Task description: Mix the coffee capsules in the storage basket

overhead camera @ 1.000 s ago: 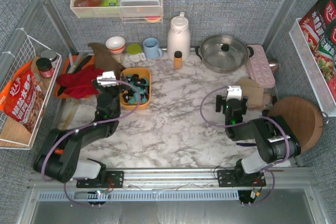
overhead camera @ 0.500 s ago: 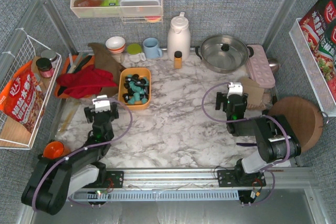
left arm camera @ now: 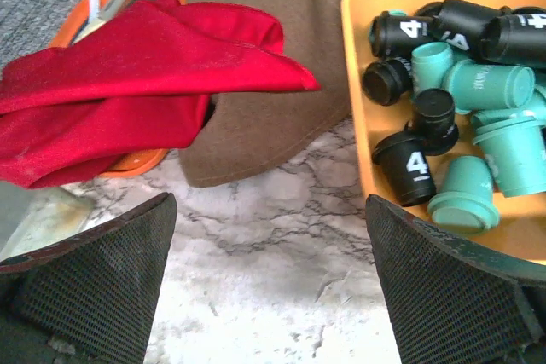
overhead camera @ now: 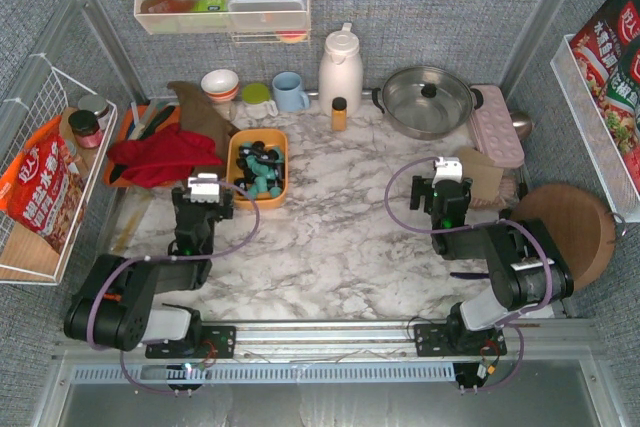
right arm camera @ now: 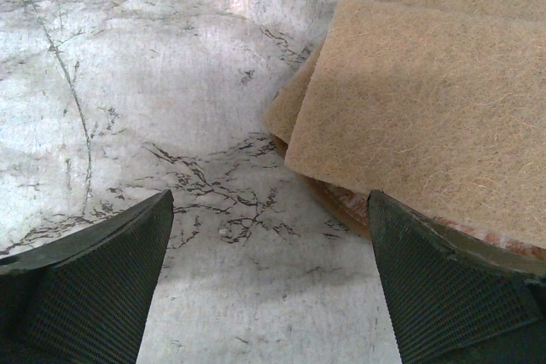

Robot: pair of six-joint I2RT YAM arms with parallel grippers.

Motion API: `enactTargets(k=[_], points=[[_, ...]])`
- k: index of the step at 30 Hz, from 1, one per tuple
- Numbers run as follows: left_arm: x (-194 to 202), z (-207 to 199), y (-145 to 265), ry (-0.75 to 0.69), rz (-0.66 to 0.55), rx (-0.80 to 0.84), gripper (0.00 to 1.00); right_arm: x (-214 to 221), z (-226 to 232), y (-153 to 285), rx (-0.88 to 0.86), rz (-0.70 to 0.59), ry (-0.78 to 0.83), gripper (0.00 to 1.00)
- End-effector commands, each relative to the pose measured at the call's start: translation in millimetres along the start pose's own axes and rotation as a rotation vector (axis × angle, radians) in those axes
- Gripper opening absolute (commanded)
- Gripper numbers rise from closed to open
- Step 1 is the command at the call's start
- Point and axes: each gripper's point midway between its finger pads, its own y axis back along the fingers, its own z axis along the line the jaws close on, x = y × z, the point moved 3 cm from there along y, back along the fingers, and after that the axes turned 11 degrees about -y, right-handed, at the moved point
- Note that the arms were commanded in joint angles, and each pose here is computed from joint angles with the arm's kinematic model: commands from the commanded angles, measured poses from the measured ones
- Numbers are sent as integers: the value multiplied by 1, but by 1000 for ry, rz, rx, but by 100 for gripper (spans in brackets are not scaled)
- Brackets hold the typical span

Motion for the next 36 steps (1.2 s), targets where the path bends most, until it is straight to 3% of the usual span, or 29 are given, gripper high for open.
enactTargets(k=[1,6,17,21,25,36], points=[[-15,22,10,98,-124,-64,100,-5,2,-1,-3,-14,-10,99],[-7,50,19,151,-157,-171,99,-5,2,-1,-4,-14,-10,99],[11,65,5,197,-181,-250,100,-6,2,-2,-3,-15,-10,99],[35,73,-35,292,41,-186,100,-5,2,-1,-4,-14,-10,99],[31,77,-31,315,-27,-174,99,-6,2,-2,-6,-14,-10,99],[28,72,-31,283,-30,-149,99,-6,2,-2,-6,-12,-12,99]])
